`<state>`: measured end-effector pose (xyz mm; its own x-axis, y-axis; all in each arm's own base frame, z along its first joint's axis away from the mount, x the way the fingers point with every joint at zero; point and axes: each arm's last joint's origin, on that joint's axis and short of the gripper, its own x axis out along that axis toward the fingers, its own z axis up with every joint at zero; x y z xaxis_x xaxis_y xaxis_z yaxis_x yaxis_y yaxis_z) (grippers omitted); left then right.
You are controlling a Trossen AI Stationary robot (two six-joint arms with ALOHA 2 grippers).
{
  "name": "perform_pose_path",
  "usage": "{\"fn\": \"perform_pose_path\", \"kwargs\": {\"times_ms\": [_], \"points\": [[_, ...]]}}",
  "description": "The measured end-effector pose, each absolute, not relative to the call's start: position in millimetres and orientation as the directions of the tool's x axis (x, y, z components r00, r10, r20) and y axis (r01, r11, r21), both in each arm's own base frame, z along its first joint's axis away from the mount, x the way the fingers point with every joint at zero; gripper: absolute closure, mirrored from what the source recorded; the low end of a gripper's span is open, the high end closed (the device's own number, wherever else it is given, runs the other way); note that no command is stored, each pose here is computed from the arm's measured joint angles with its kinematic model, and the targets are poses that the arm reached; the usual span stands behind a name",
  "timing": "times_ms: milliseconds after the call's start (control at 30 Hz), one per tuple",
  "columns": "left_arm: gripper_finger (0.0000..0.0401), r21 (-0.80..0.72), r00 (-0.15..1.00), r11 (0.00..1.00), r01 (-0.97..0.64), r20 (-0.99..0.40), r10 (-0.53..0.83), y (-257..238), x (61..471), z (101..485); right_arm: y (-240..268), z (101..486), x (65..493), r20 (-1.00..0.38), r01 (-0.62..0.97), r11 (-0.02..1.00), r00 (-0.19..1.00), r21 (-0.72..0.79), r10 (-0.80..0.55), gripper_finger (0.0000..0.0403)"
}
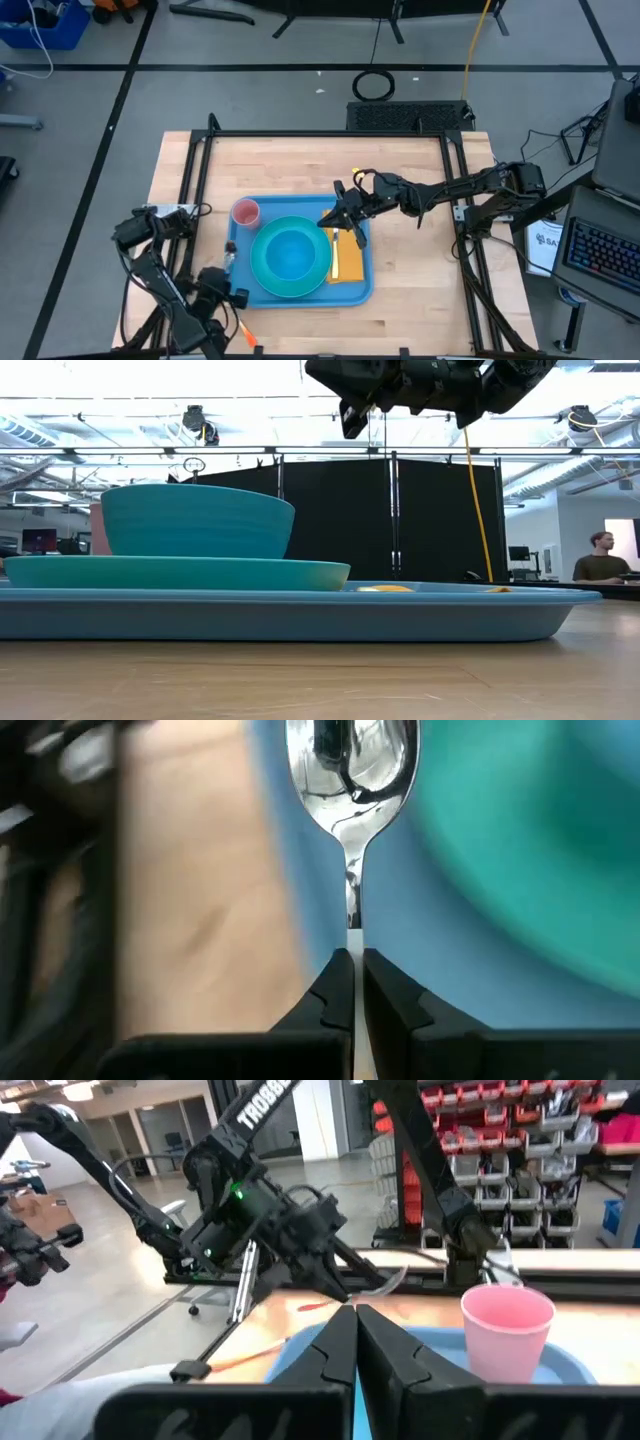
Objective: Set up tray
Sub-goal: Put the orange spoon on the yellow napkin to the right of the yellow knife
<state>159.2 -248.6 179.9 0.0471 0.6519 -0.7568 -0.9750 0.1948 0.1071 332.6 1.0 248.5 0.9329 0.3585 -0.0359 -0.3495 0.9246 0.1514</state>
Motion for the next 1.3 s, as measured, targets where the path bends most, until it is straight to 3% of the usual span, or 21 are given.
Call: {"fn": "perform_pose_path", "kwargs": {"times_ms": [100, 267, 533, 800, 1100, 1300], "points": [[0.0394, 0.027, 0.181, 0.279, -0.960, -0.700, 0.691, -245.3, 166.7, 181.8, 1.0, 247.2, 332.5, -0.050, -0.347, 0.925, 0.932, 0.157, 0.359, 0.0401], [0.0394, -0.006, 0.285, 0.362, -0.932, -0.626, 0.726, -236.8, 181.5, 184.1, 1.0, 244.1, 332.3, -0.079, -0.342, 0.923, 0.930, 0.177, 0.359, 0.0401], [0.0394, 0.096, 0.273, 0.397, -0.913, -0.580, 0.768, -215.0, 208.4, 185.4, 4.7, 242.5, 331.5, -0.093, -0.391, 0.901, 0.906, 0.188, 0.413, 0.0401], [0.0394, 0.198, 0.319, 0.459, -0.866, -0.488, 0.812, -193.4, 233.2, 190.7, 18.4, 240.7, 332.2, -0.115, -0.315, 0.936, 0.936, 0.156, 0.333, 0.0399], [0.0394, 0.290, 0.362, 0.527, -0.799, -0.468, 0.806, -190.0, 256.5, 212.6, 23.5, 235.4, 332.8, -0.157, -0.248, 0.949, 0.947, 0.193, 0.279, 0.0333], [0.0394, 0.362, 0.435, 0.564, -0.742, -0.379, 0.817, -186.0, 271.1, 228.5, 24.0, 219.1, 342.3, -0.165, -0.233, 0.940, 0.946, 0.249, 0.279, 0.0276]]}}
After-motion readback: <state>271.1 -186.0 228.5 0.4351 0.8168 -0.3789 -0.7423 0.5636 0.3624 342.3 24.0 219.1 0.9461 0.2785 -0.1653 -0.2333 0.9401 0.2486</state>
